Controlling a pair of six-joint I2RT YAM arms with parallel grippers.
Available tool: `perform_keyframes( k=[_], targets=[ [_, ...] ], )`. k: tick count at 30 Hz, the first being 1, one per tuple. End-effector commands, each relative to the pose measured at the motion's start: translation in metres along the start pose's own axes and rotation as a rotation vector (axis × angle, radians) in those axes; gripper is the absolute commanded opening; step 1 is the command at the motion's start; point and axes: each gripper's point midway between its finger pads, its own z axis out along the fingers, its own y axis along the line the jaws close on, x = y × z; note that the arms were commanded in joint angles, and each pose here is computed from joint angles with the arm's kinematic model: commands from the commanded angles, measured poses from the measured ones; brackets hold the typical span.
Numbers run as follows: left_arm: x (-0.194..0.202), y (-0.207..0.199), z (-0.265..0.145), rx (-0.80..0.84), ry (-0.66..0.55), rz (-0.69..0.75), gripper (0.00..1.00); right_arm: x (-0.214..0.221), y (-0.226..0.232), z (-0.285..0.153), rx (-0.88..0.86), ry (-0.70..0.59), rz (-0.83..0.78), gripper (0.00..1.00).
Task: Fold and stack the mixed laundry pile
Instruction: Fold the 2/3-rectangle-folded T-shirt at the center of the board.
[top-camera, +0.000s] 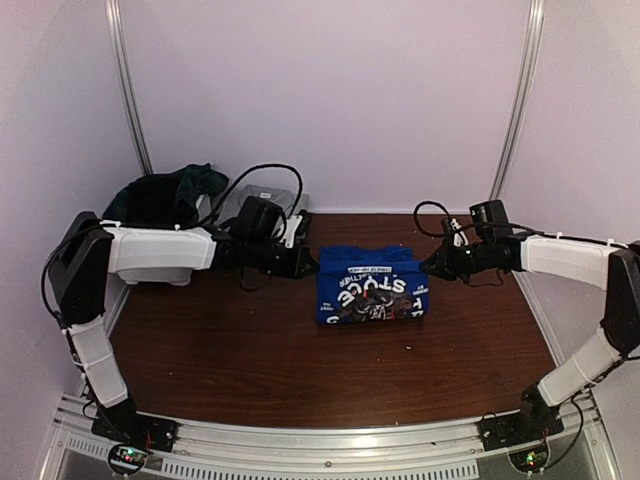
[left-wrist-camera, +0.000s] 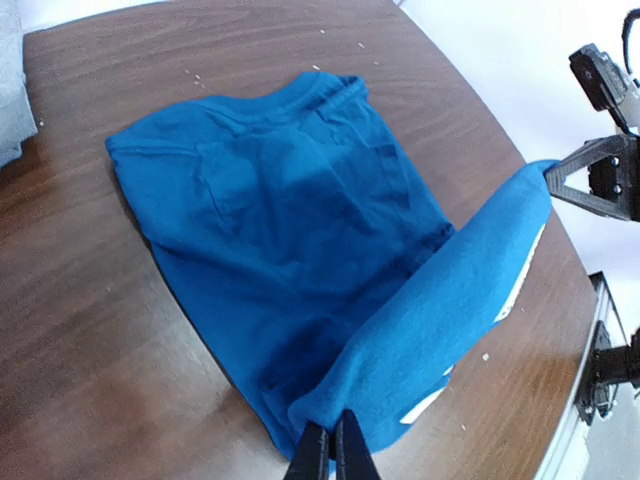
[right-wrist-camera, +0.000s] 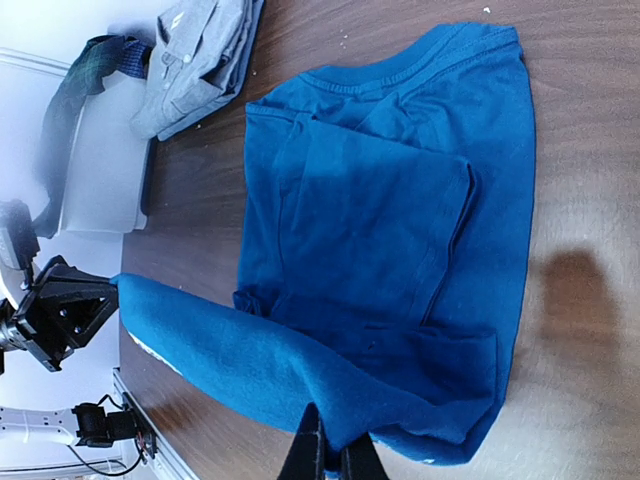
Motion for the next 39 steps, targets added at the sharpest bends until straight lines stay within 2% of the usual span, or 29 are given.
perform_keyframes(
  k=[1,4,8,11,14,18,19,23,28,32,39],
  targets=[
    [-0.022,0.033,0.031,-0.033,-0.004,0.017,0.0,-0.043,-0.018,0.031,0.017,-0.053,-0.067,0.0],
    [-0.027,0.054,0.06,-0.058,-0.001,0.014,0.0,-0.052,-0.039,0.063,0.03,-0.03,-0.067,0.0],
    [-0.001,0.082,0.096,-0.105,0.061,0.007,0.0,-0.049,-0.057,0.096,0.015,0.019,-0.058,0.0],
    [0.025,0.093,0.108,-0.105,0.117,-0.007,0.0,-0.033,-0.068,0.109,0.019,0.056,-0.049,0.0],
    [0.048,0.094,0.104,-0.099,0.149,-0.021,0.0,-0.001,-0.073,0.116,0.03,0.114,-0.036,0.0],
    [0.081,0.084,0.073,-0.104,0.163,-0.045,0.0,0.053,-0.057,0.115,0.005,0.177,-0.039,0.0],
    [0.103,0.085,0.061,-0.114,0.189,-0.064,0.0,0.069,-0.047,0.112,-0.008,0.193,-0.049,0.0],
    [0.151,0.074,0.007,-0.1,0.189,-0.151,0.0,0.122,-0.028,0.095,-0.034,0.234,-0.046,0.0],
    [0.185,0.051,-0.041,-0.138,0.214,-0.108,0.0,0.156,-0.011,0.063,-0.06,0.237,-0.024,0.0],
    [0.182,0.042,-0.072,-0.135,0.184,-0.125,0.0,0.159,0.007,0.038,-0.069,0.22,-0.052,0.0],
    [0.132,0.024,-0.102,-0.165,0.102,-0.043,0.0,0.136,0.025,0.018,-0.03,0.186,-0.125,0.0]
  ],
)
